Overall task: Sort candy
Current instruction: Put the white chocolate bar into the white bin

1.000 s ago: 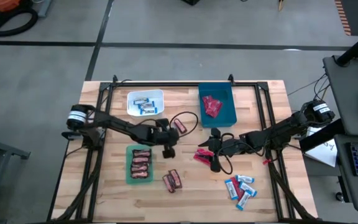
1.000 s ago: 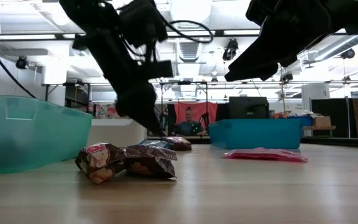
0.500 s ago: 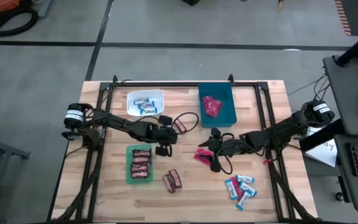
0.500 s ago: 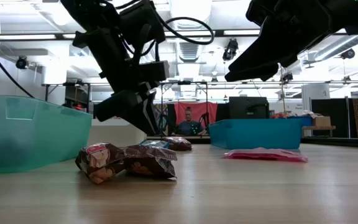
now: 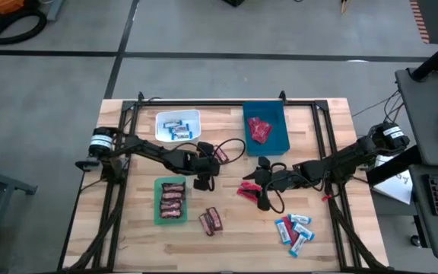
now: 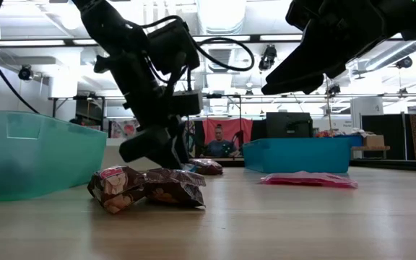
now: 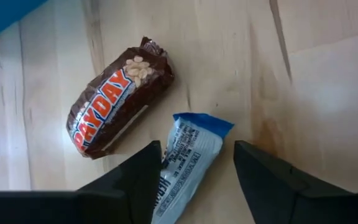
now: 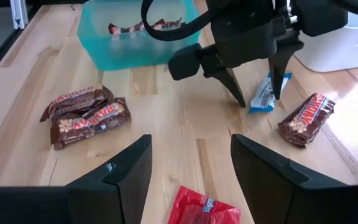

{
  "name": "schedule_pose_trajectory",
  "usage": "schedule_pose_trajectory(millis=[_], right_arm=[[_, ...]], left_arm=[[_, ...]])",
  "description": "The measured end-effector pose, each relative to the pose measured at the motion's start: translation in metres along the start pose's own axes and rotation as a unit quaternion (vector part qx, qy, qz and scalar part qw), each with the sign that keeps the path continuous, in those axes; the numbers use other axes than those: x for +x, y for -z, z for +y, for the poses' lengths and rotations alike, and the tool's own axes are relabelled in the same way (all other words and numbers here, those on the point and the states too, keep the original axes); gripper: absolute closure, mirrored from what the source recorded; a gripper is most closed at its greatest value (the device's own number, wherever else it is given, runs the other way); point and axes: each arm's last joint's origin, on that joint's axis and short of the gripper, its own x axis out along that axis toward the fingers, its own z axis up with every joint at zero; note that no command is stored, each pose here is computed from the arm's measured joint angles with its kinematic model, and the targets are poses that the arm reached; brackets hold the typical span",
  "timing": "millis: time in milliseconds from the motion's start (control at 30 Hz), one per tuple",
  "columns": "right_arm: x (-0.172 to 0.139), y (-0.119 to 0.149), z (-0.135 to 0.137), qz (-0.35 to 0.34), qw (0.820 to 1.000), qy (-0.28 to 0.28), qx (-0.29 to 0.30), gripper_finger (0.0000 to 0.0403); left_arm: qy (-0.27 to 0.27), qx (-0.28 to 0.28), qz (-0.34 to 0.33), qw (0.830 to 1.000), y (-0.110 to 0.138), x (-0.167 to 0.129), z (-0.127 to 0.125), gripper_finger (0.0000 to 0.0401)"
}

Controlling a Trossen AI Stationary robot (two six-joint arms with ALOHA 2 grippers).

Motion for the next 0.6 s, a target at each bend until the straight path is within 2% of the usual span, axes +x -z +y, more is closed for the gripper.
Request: schedule_pose_trajectory(millis=[133, 433, 600], right_arm=[[0.000, 0.000, 0.000, 0.002, 1.000, 0.000, -0.001, 0.0193], [0.000, 0.001, 0.000, 0.003, 1.000, 0.001, -0.001, 0.0193], [0.000, 0.001, 0.000, 0.003, 1.000, 0.001, -0.001, 0.0193]], left_arm=[[0.003, -0.001, 0.000, 1.000, 0.000, 0.000, 0.000, 0.0254], [-0.002, -0.008, 0.000, 1.000, -0.003, 0.000, 0.001, 0.0387], [0.033, -0.022, -0.017, 0.999, -0.014, -0.015, 0.007, 0.0387]])
